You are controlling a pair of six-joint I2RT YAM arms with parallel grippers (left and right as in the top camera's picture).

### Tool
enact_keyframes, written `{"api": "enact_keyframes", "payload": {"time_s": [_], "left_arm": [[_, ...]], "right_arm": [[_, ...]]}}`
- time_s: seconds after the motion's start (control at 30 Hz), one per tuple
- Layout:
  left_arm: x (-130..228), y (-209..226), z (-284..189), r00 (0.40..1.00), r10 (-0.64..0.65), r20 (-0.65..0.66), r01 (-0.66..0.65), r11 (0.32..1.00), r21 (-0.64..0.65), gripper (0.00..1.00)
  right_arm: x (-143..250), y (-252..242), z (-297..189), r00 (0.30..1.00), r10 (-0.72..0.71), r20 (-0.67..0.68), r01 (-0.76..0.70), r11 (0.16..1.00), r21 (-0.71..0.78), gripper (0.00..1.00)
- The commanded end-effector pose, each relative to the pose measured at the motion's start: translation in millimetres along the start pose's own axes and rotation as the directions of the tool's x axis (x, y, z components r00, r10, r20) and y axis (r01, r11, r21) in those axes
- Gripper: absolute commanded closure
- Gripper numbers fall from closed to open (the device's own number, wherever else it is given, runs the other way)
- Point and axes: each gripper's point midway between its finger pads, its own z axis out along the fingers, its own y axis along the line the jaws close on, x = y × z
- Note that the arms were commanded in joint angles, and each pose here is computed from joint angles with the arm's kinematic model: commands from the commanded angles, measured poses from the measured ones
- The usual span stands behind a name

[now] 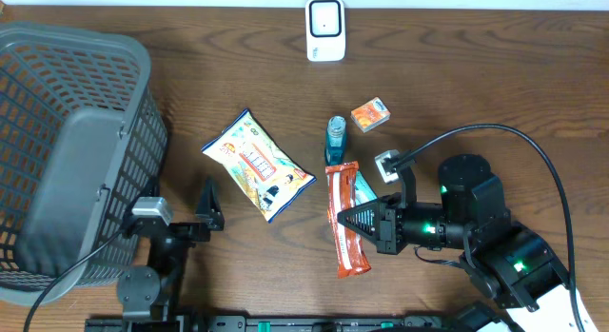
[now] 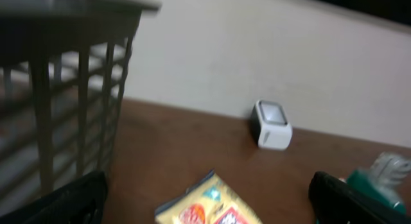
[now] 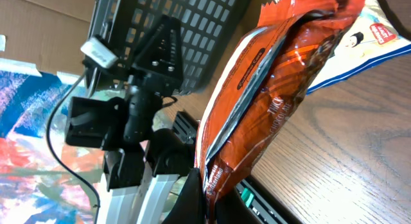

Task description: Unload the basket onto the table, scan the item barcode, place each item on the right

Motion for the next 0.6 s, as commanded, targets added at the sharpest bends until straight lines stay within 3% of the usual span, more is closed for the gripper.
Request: {"api": "enact_keyframes", "payload": {"time_s": [0.0, 0.57], "left_arm": [[9, 5, 1, 1.0, -0.019, -0.017, 0.018, 1.0, -0.02, 0.0], [56, 16, -5, 0.978, -0.045, -0.205, 0.03, 0.997, -0.074, 0.0]], "right_arm": [[-4, -1, -3, 1.0, 0.004, 0.023, -0.004, 1.0, 0.009, 0.99], [-7, -6, -3, 0.999, -0.001, 0.042, -0.001, 0.999, 0.037, 0.99]]}}
